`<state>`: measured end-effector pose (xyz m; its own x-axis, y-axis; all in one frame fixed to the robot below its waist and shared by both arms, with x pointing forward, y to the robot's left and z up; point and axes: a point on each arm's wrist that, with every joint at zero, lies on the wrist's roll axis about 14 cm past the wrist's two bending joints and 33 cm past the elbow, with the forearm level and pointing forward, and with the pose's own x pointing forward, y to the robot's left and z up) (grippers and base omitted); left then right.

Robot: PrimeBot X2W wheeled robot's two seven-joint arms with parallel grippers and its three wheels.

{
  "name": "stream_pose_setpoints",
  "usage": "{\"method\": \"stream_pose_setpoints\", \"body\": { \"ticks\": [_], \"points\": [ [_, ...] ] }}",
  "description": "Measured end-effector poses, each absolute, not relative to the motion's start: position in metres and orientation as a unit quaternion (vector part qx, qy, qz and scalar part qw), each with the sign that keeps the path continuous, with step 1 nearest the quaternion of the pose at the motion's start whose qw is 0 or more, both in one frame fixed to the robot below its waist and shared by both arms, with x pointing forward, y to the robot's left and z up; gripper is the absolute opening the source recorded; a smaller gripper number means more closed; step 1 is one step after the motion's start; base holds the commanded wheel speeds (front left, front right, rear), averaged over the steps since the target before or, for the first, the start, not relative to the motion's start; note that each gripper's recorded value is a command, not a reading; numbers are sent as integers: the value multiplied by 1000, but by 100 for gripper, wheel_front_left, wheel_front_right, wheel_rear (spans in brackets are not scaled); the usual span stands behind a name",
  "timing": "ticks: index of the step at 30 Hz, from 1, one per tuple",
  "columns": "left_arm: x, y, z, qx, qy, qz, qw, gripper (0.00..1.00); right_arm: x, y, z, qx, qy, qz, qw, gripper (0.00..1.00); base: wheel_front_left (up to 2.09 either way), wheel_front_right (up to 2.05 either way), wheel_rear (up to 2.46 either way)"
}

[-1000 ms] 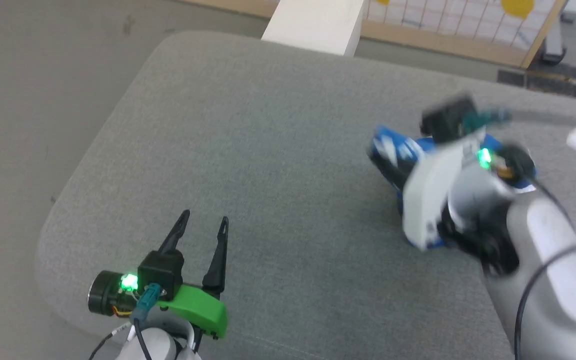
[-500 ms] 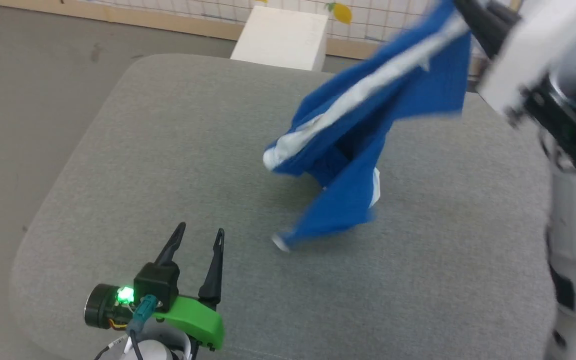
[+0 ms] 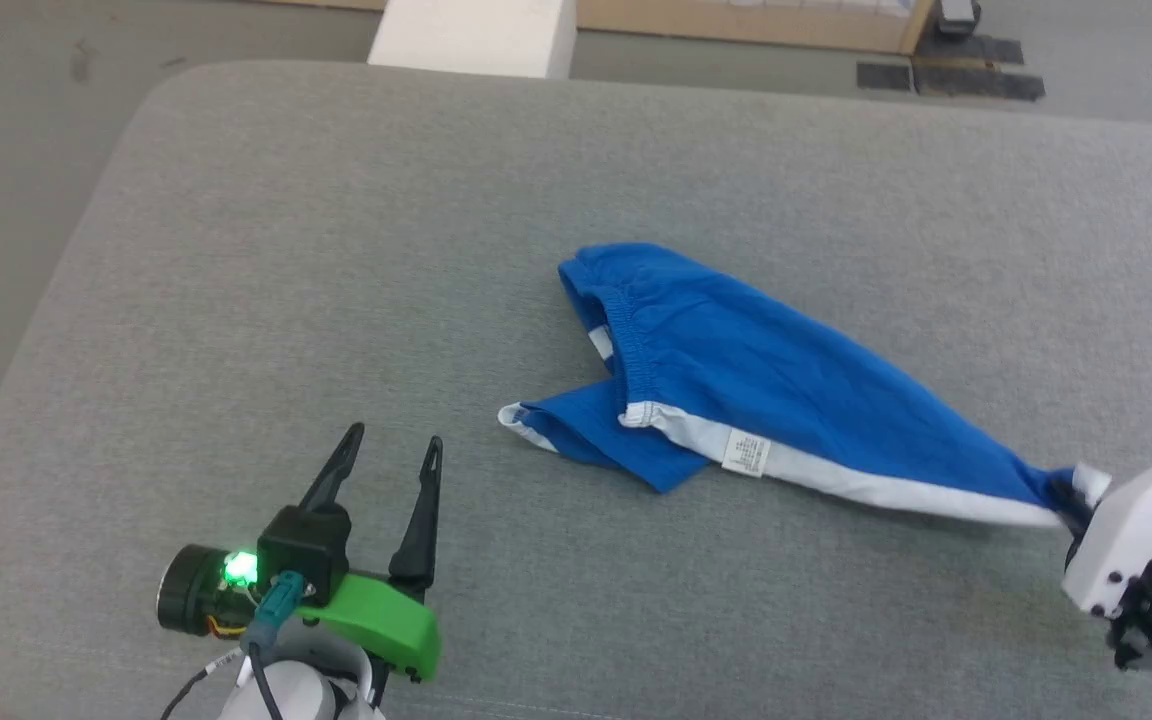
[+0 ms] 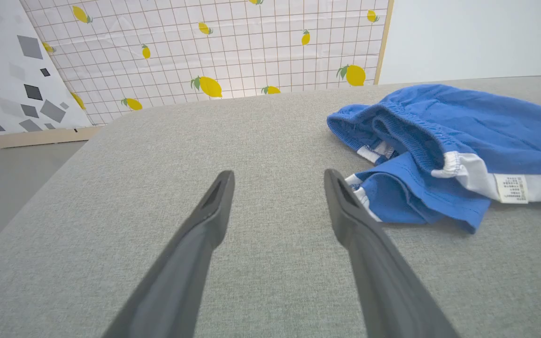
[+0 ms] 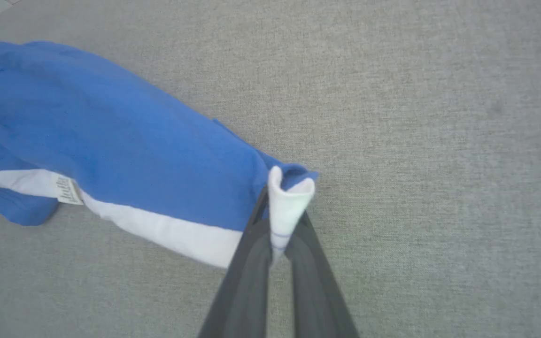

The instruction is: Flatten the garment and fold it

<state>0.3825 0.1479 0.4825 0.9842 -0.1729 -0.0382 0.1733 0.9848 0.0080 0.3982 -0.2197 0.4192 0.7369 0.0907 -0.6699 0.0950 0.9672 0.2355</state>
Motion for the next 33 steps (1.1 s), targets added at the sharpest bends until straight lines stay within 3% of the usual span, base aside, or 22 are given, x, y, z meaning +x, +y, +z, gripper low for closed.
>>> {"method": "stream_pose_setpoints", "body": {
  "ticks": [4, 5, 6, 15, 23, 33],
  "points": [
    [389, 140, 479, 4, 24, -100, 995, 100, 389, -230, 400, 126, 375, -24, 918, 4, 0, 0, 0],
    [390, 138, 479, 4, 25, -102, 994, 100, 389, -232, 398, 126, 373, -29, 919, 92, 0, 0, 0],
    [391, 137, 479, 3, 25, -105, 994, 100, 389, -236, 396, 124, 369, -35, 920, 100, 0, 0, 0],
    [391, 130, 495, -3, 4, -114, 994, 100, 423, -233, 454, 9, 230, 6, 973, 100, 0, 0, 0],
    [386, 120, 529, -23, -37, -122, 992, 100, 421, -209, 544, -34, 14, 58, 998, 100, 0, 0, 0],
    [384, 89, 526, -29, 2, -174, 984, 100, 371, -221, 529, -7, -19, 3, 1000, 100, 0, 0, 0]
  ]
}}
